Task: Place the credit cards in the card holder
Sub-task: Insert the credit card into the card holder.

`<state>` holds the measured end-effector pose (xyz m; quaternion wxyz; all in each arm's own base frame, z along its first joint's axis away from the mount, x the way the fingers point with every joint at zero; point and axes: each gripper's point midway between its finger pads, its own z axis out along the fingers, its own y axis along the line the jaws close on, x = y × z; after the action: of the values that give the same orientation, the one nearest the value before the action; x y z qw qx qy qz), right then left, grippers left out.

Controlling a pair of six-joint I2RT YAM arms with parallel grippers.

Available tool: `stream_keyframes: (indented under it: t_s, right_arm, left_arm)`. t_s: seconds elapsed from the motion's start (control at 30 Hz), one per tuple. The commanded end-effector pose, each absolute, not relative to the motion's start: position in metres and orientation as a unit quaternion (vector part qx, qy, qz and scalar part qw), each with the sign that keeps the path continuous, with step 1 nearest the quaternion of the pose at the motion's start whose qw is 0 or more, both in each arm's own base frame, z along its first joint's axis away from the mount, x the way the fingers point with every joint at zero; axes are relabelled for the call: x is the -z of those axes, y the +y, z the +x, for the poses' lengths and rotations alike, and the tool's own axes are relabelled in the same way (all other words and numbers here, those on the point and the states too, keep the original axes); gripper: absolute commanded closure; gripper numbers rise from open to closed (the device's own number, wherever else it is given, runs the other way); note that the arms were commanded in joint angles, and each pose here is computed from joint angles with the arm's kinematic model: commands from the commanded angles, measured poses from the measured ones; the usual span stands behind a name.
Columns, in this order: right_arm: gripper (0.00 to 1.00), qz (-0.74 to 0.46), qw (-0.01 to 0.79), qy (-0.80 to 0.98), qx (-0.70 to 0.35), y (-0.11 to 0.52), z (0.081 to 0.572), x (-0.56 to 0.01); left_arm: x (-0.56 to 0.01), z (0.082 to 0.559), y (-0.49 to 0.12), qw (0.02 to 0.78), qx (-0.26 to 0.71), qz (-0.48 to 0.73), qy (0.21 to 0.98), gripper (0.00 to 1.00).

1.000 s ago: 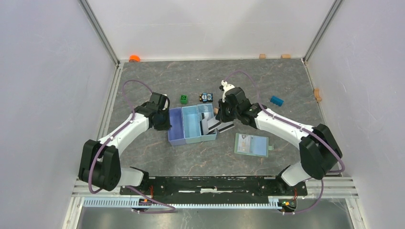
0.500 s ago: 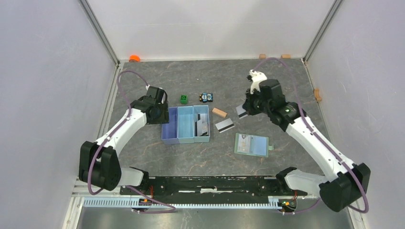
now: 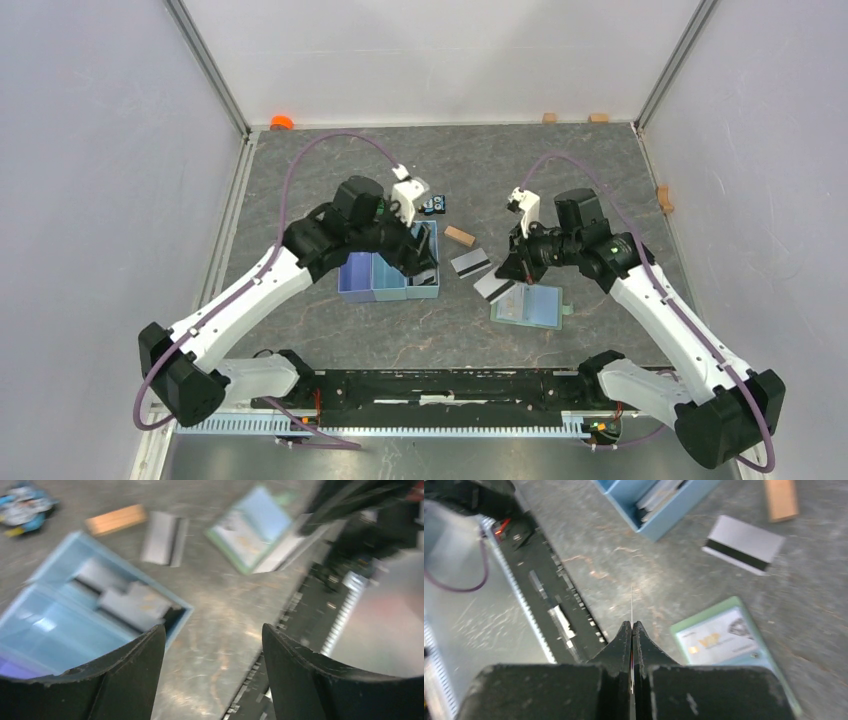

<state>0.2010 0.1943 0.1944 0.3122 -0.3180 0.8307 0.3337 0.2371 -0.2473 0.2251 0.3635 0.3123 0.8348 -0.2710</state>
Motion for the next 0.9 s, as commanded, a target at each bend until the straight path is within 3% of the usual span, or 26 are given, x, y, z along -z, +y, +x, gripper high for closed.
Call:
stream_keyframes:
  t_s: [0.0, 0.1, 0.2, 0.43, 0.63, 0.73, 0.87]
  right_arm:
    - [1.00, -0.362, 0.280, 0.765, -0.452, 0.220, 0.165, -0.212]
    - [1.00, -0.360, 0.262, 0.751, -0.487, 0.226, 0.154, -0.213]
    - [1.00, -0.362, 0.251, 0.741, -0.506, 0.229, 0.149, -0.212]
    - [1.00, -0.364, 0.248, 0.726, -0.528, 0.235, 0.143, -0.216]
    - [1.00, -0.358, 0.245, 0.728, -0.531, 0.236, 0.140, -0.213]
    - [1.00, -0.358, 0.242, 0.730, -0.529, 0.235, 0.138, -0.210]
    - [0.97, -0.354, 0.238, 0.736, -0.526, 0.234, 0.138, -0.205]
  left_arm:
    - [-0.248, 0.173, -0.308, 0.302, 0.456, 0.422, 0.723, 0.22]
    - [-0.233, 0.155, -0.318, 0.266, 0.466, 0.445, 0.717, 0.22]
    - [-0.216, 0.144, -0.322, 0.233, 0.461, 0.461, 0.721, 0.30]
    - [-0.199, 0.128, -0.341, 0.194, 0.470, 0.482, 0.714, 0.31]
    - [-0.191, 0.116, -0.358, 0.168, 0.484, 0.491, 0.704, 0.55]
    - [-0.191, 0.115, -0.362, 0.169, 0.492, 0.485, 0.703, 0.61]
    - [-0.195, 0.111, -0.368, 0.162, 0.520, 0.470, 0.695, 0.87]
